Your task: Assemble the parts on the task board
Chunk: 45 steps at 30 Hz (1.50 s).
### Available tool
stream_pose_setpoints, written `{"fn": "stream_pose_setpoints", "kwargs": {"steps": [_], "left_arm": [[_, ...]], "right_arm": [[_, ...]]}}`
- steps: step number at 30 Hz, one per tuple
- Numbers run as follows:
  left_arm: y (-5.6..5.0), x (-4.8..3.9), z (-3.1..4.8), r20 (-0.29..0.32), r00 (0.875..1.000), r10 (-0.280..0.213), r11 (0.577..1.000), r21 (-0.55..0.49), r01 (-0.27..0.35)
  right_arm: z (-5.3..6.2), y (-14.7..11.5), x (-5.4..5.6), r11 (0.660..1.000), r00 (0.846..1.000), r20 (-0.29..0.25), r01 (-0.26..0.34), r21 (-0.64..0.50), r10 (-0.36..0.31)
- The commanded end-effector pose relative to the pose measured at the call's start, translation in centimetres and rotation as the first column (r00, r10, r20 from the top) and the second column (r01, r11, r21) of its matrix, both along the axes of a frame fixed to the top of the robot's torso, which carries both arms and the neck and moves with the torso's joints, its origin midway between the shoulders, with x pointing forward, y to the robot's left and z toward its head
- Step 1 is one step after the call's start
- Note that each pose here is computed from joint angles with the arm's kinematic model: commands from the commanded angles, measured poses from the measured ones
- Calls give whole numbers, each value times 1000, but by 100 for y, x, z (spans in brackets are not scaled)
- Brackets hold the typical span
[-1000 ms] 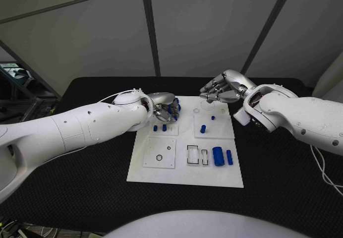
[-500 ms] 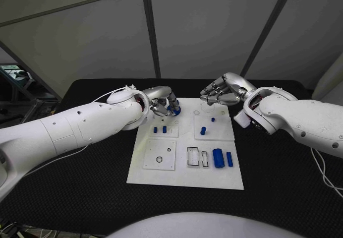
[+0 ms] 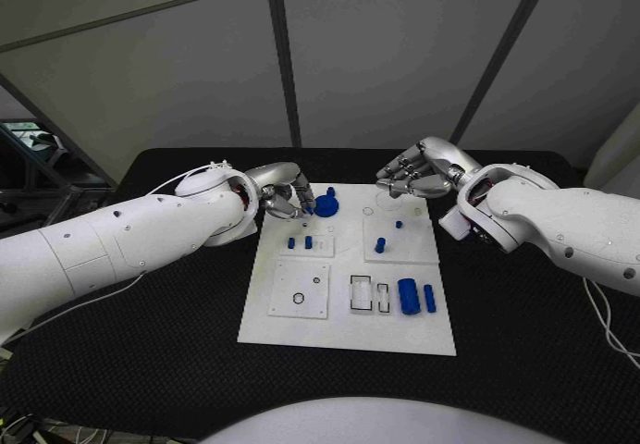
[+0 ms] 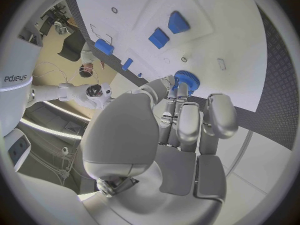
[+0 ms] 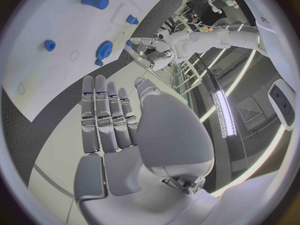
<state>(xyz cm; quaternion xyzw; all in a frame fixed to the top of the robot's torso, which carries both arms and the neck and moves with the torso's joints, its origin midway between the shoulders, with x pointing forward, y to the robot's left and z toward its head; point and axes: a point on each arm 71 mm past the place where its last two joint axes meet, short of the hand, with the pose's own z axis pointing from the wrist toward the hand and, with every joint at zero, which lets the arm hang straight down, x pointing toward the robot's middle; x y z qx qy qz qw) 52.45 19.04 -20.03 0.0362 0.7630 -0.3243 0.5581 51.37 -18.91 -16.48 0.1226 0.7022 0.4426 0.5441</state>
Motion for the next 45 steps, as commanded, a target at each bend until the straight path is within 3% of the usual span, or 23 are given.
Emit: {"fn": "stream_pose_setpoints", "kwargs": {"steps": [1, 14, 45], "left_arm": [[26, -17, -30, -45, 999, 6, 1000, 14, -5], [74, -41, -113, -77, 997, 15, 999, 30, -13], [22, 9, -173, -100, 995, 19, 999, 44, -15]], "right_arm": [[8, 7, 1, 1000, 1000, -2, -7, 2, 7], [6, 7, 2, 1000, 1000, -3, -7, 2, 7], [2, 27, 4, 1000, 1000, -6, -13, 2, 13]]}}
